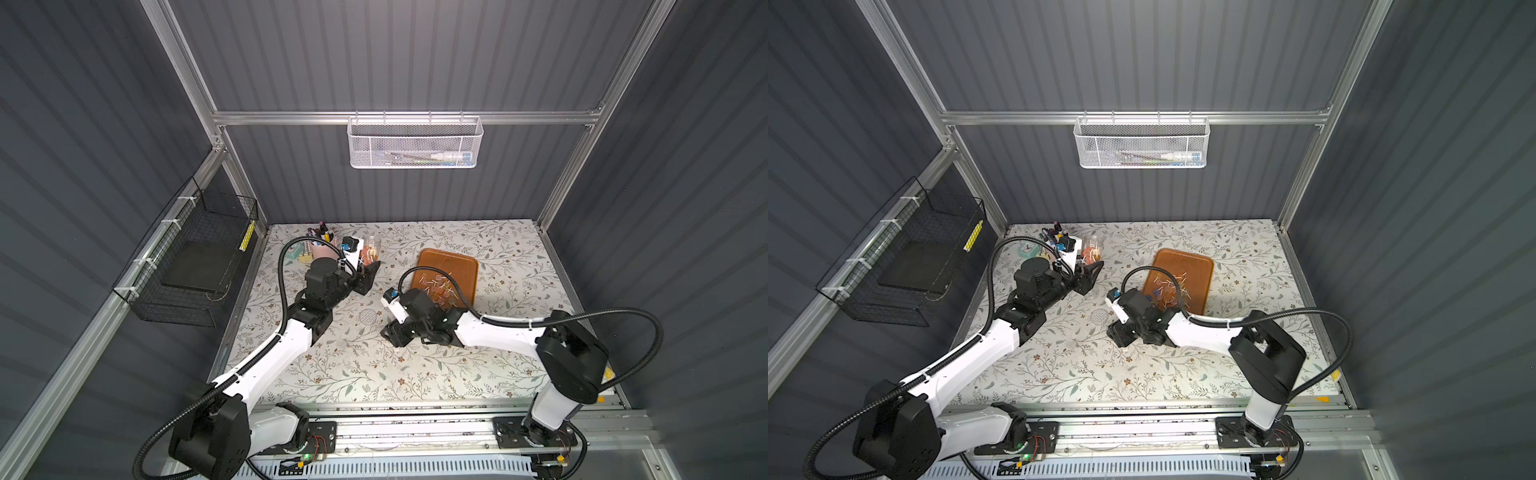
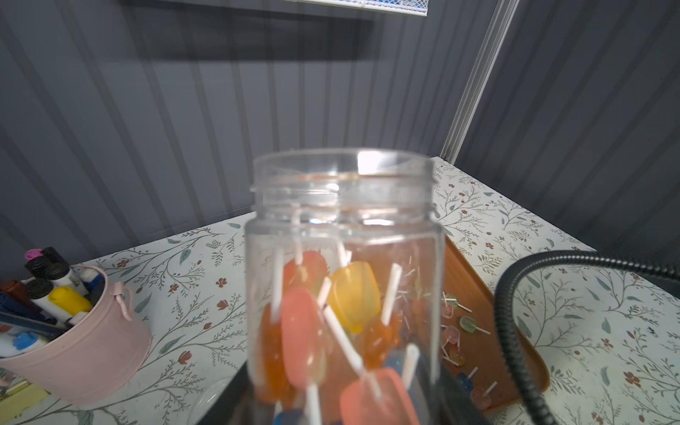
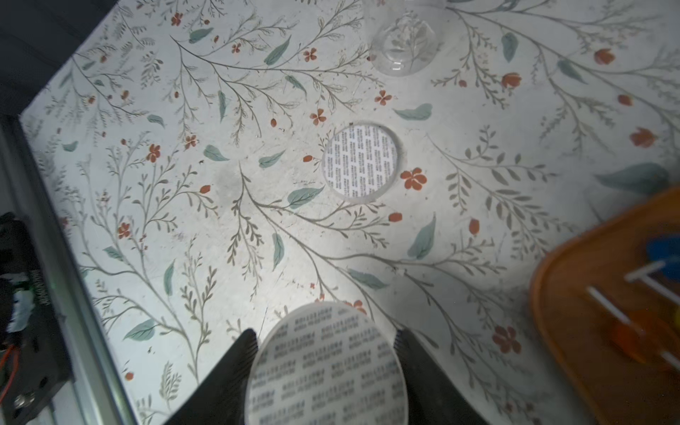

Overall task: Pour the candies out of the jar
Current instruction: Place the lid at the center of the board.

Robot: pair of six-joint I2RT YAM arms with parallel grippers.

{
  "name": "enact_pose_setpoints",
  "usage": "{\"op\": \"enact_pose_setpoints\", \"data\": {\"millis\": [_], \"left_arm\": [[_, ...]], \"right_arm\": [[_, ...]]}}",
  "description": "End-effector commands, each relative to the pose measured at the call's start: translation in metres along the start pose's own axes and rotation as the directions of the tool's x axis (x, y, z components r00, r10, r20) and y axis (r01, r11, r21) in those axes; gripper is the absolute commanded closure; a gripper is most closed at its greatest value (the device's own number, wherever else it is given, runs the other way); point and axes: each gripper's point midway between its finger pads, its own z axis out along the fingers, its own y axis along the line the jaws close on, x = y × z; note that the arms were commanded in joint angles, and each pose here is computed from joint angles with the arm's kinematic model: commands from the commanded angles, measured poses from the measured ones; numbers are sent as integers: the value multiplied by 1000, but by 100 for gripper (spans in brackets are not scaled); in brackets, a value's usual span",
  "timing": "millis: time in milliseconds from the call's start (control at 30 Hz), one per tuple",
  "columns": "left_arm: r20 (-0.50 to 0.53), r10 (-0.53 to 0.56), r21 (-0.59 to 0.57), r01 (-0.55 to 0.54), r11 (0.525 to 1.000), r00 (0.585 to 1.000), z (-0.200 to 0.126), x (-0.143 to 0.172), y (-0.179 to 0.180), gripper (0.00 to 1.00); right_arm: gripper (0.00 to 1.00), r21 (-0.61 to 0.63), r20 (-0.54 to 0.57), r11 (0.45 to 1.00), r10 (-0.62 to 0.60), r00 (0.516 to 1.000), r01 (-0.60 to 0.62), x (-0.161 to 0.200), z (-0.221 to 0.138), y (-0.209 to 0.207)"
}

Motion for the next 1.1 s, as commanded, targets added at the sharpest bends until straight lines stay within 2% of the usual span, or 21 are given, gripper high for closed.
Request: {"op": "enact_pose_setpoints", "data": {"millis": [0,67,300,467,767,900,1067], "left_arm": [[64,-12,-17,13,1000,998,-7,-18,5,100],[65,-15,-12,16,1000,998,-8,-19,4,100],[70,-14,-14,15,1000,997,-10,-19,5,100],[71,-13,-11,14,1000,997,-10,-20,5,100],[76,-12,1,12,1000,997,-11,-22,3,100],[72,-6,9,5,1000,997,-11,-23,1,100],[35,-4,60,2,998,999,-5,-20,-7,100]], "right_arm": [[41,85,-38,991,-102,994,105,-5,12,-1],[40,101,-89,984,-141,986,150,4,20,0],[38,-10,-218,978,-207,954,209,25,37,17],[37,0,-283,973,-222,933,232,42,44,14],[34,1,-296,973,-221,929,232,43,46,14],[28,18,-270,973,-216,938,229,34,36,12],[17,30,-155,996,-79,985,84,1,-6,-3]]}}
